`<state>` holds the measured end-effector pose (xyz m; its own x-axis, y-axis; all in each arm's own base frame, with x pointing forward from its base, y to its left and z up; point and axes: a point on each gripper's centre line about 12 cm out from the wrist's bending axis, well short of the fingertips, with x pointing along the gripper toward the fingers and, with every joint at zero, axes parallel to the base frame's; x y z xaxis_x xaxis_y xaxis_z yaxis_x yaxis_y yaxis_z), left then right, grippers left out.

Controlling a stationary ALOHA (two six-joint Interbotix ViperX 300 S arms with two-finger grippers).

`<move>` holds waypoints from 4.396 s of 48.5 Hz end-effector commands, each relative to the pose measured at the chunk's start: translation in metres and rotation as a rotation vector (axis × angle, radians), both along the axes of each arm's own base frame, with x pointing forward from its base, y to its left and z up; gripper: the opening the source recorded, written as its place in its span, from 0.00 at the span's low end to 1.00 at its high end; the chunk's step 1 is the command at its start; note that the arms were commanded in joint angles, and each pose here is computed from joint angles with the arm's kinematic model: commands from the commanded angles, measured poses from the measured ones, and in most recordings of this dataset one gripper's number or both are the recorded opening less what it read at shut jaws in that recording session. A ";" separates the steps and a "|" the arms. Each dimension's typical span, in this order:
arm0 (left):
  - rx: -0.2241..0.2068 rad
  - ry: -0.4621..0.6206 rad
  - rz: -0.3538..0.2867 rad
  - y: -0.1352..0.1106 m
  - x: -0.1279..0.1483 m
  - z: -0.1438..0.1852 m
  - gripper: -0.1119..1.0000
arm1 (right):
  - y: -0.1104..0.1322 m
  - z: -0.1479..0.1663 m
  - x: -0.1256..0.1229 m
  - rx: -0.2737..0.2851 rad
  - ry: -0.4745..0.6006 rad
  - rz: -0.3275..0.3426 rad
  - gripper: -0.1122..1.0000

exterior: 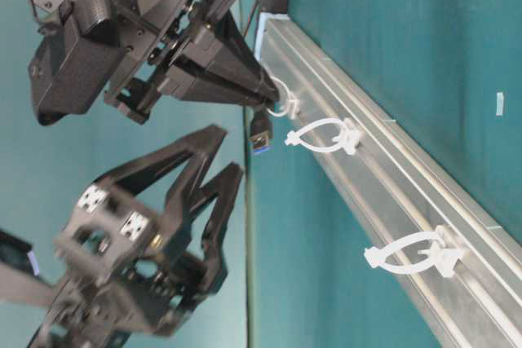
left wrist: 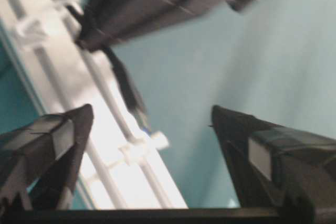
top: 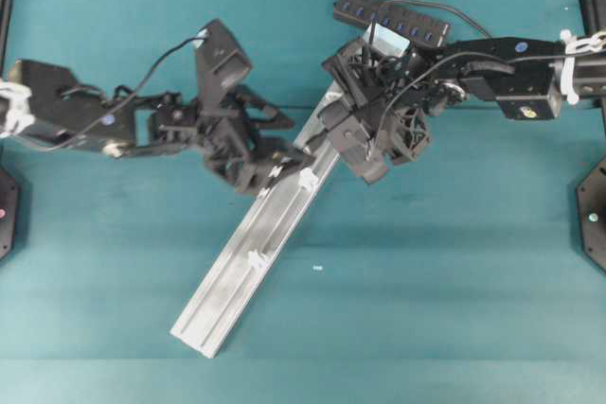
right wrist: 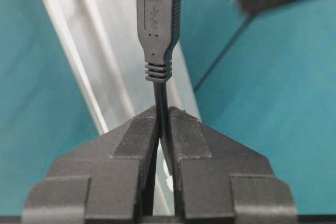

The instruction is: Pass the USB cable through three rings with both arms.

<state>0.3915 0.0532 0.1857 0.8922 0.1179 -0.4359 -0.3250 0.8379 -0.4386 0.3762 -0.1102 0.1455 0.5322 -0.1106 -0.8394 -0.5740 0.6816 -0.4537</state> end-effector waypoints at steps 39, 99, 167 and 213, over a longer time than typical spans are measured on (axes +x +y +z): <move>0.014 -0.121 -0.120 -0.049 -0.113 0.088 0.96 | 0.007 -0.021 -0.002 -0.021 0.114 0.122 0.18; 0.005 -0.114 -0.119 -0.050 -0.123 0.082 0.96 | 0.027 -0.015 0.018 -0.010 0.075 0.164 0.18; -0.112 -0.084 -0.020 -0.030 -0.035 -0.015 0.91 | 0.044 -0.005 0.033 0.077 0.007 0.123 0.18; -0.132 -0.029 -0.020 -0.032 -0.003 -0.043 0.90 | 0.041 -0.003 0.035 0.066 -0.020 0.112 0.18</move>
<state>0.3832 0.0220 0.1365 0.8948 0.0454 -0.4442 -0.3118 0.7756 -0.5488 0.4079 -0.0684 0.1376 0.5370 0.0099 -0.8435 -0.6495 0.6429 -0.4059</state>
